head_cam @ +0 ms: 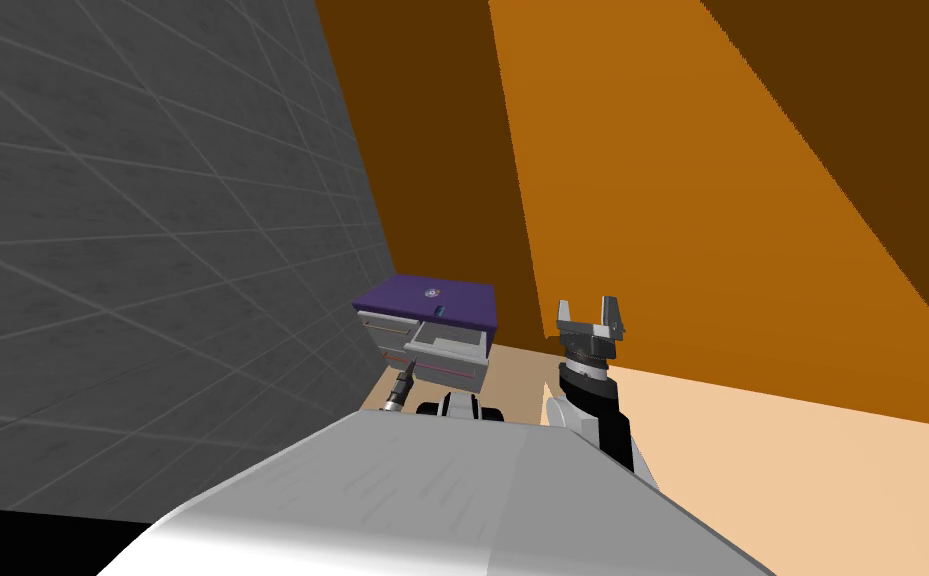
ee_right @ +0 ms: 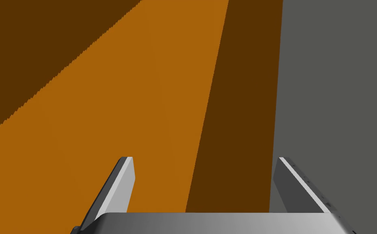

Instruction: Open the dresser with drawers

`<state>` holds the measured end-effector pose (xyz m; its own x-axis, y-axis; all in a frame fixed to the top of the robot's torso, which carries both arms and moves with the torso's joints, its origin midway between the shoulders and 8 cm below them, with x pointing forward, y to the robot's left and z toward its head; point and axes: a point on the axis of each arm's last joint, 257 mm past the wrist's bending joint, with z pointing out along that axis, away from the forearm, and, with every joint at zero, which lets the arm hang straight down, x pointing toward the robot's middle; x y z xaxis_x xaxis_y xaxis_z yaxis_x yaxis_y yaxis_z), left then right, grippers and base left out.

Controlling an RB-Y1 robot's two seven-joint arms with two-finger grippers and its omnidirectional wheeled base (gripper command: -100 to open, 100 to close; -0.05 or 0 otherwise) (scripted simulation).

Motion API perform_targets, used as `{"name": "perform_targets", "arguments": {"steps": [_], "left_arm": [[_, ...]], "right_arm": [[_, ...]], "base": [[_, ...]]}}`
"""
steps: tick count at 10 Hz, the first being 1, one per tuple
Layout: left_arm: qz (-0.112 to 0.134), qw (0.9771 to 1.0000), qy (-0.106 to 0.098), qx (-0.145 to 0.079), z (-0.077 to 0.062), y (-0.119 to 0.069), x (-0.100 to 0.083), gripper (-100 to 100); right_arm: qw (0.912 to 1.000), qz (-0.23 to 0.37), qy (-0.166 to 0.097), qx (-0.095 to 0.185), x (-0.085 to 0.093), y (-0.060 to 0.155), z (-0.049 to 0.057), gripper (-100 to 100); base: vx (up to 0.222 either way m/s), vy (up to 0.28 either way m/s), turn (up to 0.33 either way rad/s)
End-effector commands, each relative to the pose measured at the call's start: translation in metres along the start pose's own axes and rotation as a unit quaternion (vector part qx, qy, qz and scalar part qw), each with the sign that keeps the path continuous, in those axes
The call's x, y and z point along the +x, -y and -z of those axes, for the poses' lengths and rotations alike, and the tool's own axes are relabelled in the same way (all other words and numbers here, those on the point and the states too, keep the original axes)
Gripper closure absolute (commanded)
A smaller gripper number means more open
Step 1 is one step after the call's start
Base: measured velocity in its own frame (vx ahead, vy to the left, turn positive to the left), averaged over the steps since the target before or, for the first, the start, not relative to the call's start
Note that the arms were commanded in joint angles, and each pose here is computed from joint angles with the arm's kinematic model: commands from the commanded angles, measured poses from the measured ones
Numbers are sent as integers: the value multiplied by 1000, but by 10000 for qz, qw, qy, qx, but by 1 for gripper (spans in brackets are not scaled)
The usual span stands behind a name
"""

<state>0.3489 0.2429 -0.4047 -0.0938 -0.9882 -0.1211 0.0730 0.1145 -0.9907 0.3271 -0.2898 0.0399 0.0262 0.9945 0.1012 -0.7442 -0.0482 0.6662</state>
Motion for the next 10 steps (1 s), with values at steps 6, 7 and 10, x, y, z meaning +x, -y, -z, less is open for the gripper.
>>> {"name": "perform_targets", "arguments": {"steps": [6,7,10], "left_arm": [[2,10000,24,0,-58,23,-33,-100],[5,10000,29,21,-67,28,-39,-100],[14,10000,49,-6,-85,38,-49,-100]], "right_arm": [[10000,0,0,1,0,0,0,0],[10000,0,0,1,0,0,0,0],[10000,0,0,1,0,0,0,0]], "base": [[-68,-30,-11],[-102,-36,-13],[-78,-29,-11]]}}
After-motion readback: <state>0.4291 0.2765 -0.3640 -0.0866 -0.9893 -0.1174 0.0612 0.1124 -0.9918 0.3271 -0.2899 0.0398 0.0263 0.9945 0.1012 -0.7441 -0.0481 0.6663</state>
